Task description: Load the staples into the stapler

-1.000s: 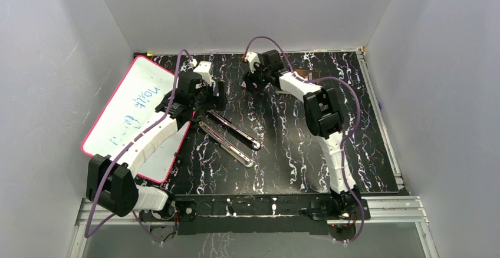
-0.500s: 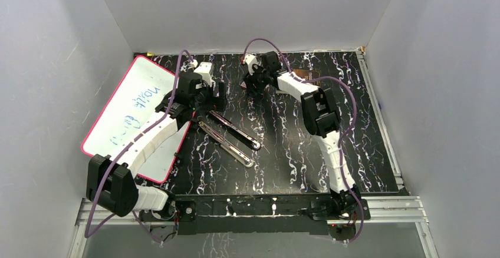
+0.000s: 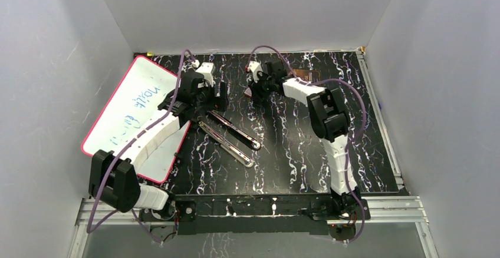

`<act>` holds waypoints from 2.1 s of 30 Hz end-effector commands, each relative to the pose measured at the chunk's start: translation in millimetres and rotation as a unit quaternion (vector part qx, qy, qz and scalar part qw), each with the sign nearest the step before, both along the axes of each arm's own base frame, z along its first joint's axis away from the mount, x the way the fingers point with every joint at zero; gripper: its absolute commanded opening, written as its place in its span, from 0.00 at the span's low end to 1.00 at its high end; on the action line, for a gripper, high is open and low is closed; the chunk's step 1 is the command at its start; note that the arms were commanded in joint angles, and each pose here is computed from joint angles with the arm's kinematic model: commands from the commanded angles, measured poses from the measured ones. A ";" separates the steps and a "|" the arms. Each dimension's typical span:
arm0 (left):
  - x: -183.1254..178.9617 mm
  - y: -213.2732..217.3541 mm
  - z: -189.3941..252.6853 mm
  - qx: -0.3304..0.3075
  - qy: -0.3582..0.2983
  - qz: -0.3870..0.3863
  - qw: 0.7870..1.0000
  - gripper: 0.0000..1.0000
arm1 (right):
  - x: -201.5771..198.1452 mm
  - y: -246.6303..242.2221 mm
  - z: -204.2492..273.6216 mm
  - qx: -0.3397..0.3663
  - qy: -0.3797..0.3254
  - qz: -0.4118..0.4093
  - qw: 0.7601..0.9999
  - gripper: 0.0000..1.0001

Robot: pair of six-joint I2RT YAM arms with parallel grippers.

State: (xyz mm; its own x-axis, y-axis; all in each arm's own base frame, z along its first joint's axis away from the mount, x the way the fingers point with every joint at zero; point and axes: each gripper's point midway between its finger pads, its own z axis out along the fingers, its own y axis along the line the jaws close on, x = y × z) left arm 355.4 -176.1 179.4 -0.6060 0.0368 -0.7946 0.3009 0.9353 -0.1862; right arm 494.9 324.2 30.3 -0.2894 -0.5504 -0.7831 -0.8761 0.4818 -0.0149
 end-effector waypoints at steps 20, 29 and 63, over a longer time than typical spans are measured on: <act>35.8 -48.7 -6.0 -0.162 0.075 -0.003 0.984 0.98 | -141.0 -71.1 -9.2 -0.046 0.093 0.011 0.995 0.56; 43.2 -48.0 -14.7 -0.230 0.116 -0.008 0.966 0.97 | -142.3 -73.9 -20.8 -0.055 0.094 0.004 0.994 0.62; 66.5 -131.9 -110.2 -0.313 0.252 -0.128 0.907 0.37 | -142.7 -69.8 -31.2 -0.072 0.077 0.019 0.994 0.50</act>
